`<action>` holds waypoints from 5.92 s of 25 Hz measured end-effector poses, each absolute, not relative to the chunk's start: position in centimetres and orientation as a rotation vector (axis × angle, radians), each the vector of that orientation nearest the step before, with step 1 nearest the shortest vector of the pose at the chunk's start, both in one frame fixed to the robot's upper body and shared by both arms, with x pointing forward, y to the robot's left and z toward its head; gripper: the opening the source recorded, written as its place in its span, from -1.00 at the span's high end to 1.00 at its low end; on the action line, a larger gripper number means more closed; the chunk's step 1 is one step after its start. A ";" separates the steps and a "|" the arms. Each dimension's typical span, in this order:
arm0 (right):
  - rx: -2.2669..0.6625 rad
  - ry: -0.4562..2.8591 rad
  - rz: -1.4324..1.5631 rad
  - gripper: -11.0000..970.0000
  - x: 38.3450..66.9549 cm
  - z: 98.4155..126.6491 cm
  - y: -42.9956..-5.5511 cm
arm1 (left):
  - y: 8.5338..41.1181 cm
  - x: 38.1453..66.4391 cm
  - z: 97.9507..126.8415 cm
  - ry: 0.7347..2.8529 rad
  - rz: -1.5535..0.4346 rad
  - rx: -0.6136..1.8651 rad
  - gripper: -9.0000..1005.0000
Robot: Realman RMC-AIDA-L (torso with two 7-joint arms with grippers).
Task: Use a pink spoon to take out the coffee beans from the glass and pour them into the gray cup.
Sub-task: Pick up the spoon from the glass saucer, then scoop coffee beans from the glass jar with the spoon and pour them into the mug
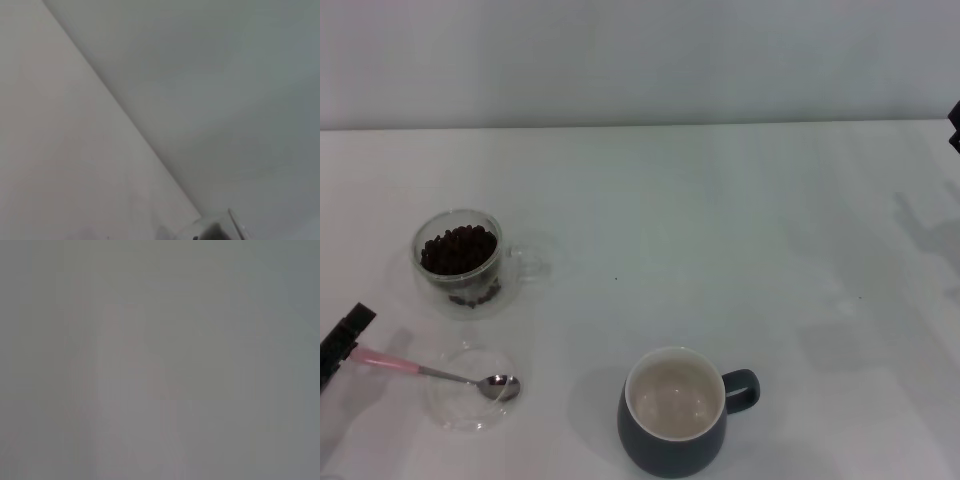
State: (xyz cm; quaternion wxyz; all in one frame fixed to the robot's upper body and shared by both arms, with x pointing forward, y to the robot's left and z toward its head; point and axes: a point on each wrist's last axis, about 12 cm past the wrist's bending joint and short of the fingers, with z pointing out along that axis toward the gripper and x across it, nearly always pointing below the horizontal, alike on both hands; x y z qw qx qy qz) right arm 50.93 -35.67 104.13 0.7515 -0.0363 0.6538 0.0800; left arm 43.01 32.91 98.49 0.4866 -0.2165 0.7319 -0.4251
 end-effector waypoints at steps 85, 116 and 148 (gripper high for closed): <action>0.000 1.490 0.186 -0.74 49.7 102.6 -35.4 | 35.9 53.9 108.4 1.623 -0.745 0.223 0.72; 0.018 1.493 0.159 -0.74 48.9 102.4 -36.2 | 34.2 53.8 104.7 1.742 -0.906 -0.227 0.72; 0.012 1.488 0.135 -0.74 48.2 102.4 -36.7 | 33.5 52.1 103.6 1.718 -1.077 -0.429 0.72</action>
